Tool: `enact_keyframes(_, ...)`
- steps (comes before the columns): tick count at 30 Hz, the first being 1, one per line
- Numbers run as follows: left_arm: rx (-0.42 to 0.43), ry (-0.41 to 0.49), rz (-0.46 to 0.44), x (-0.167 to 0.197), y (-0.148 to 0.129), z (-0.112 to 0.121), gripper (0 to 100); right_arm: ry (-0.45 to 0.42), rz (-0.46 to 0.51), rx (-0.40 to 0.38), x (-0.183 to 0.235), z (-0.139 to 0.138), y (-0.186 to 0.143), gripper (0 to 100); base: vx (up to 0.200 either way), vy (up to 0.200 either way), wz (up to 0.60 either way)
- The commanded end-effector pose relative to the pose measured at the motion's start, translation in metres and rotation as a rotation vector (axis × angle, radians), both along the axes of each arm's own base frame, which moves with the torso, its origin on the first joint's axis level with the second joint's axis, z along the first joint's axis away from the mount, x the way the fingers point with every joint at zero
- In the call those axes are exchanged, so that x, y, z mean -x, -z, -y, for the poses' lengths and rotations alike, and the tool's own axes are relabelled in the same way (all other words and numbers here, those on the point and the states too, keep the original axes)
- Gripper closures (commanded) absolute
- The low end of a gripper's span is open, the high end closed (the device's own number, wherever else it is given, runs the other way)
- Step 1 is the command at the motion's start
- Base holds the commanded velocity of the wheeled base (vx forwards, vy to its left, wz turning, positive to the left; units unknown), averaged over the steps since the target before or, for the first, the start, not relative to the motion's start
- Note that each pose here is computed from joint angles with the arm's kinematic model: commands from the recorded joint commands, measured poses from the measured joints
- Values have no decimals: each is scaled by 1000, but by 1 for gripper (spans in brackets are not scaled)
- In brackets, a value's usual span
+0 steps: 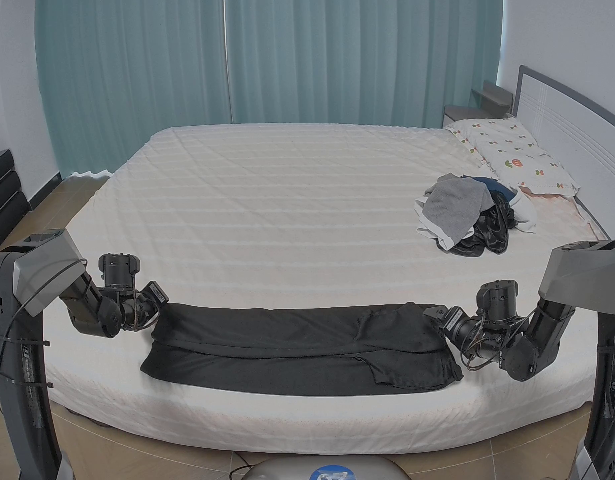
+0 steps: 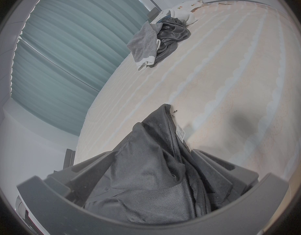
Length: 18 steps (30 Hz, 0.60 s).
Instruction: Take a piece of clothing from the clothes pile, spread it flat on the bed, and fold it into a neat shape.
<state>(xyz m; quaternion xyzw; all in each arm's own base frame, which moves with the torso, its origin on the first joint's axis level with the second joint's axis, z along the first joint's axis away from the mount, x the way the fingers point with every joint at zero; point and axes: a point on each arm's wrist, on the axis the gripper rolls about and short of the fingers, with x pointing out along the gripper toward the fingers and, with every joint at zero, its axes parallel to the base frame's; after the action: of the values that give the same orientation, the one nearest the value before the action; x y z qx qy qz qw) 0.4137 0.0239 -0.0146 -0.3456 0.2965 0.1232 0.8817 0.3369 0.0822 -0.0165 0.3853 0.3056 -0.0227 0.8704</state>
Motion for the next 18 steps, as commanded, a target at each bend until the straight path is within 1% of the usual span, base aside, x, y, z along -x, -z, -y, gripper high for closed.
enact_keyframes(1,-4,-7,2,1,1,0,0,-1,-1,2,0,0,0,0,0,0,0)
enact_keyframes(4,-9,-18,11,1,-3,-1,0,0,-1,0,0,0,0,0,0,0,0)
enact_keyframes(10,1,-12,54,12,-31,-7,0,0,-1,0,0,0,0,0,0,0,0)
enact_keyframes(18,-10,-1,46,16,-32,-1,0,1,-1,1,0,0,0,0,0,0,0)
